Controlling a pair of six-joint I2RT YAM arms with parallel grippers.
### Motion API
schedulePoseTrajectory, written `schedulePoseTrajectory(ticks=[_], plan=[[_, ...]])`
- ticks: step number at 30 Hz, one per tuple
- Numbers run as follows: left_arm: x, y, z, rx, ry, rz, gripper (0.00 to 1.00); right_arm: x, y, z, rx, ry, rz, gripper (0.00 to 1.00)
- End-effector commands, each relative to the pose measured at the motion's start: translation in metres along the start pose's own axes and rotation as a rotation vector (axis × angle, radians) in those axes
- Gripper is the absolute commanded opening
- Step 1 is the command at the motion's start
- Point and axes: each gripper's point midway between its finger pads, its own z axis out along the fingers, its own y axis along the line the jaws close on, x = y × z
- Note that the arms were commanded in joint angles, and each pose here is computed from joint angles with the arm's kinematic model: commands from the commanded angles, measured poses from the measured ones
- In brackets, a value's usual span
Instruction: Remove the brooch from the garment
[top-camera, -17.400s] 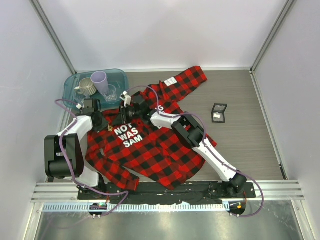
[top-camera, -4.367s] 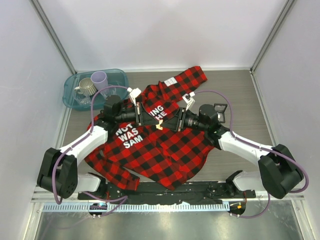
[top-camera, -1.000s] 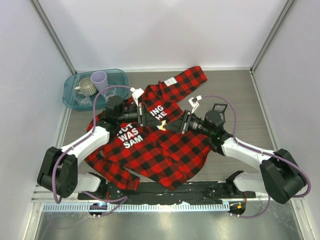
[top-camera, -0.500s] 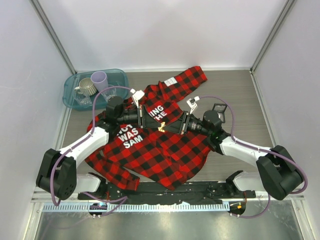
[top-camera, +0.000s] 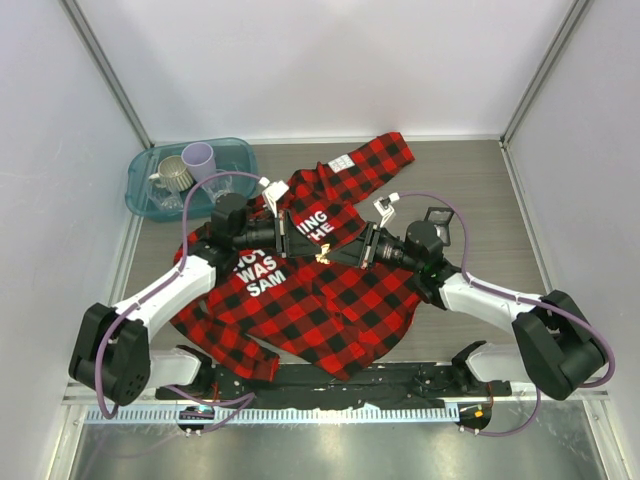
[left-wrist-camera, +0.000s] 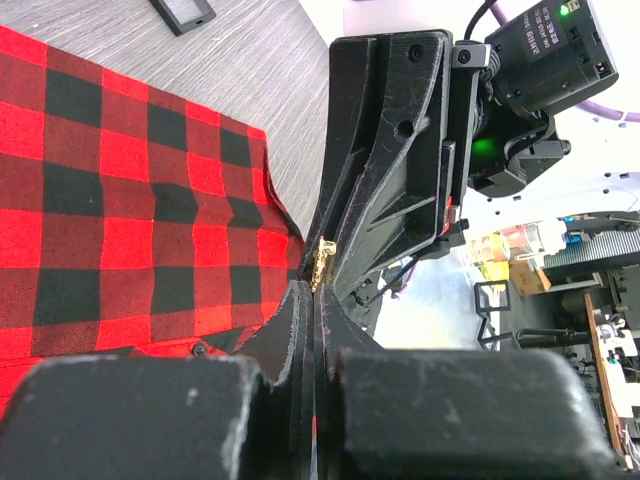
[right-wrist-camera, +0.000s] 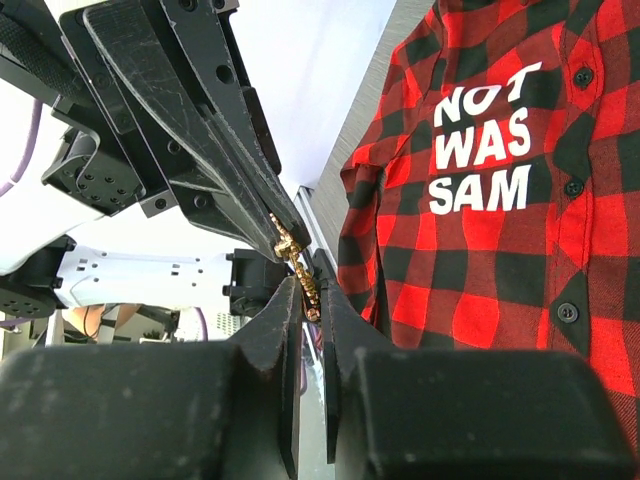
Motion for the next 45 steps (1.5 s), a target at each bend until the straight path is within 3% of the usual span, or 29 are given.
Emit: schedulePoseTrajectory(ticks=[1,24,30,45], plan=[[-0.011,-0.035,-0.003,0.085,-0.003,0.093,0.00,-0.018,0.001,-0.003,0.019,-0.111,-0.006,0.08],[-0.010,-0.028,0.001,0.086,0.003,0.044,0.00,-0.015,0.012,-0.018,0.019,-0.124,-0.059,0.33],[-0.009,-0.034,0.000,0.117,0.011,0.050,0.00,-0.014,0.011,-0.027,0.054,-0.116,-0.100,0.44],[-0.008,-0.047,0.000,0.209,0.022,0.032,0.00,-0.015,0.042,-0.031,-0.080,-0.075,-0.198,0.29]])
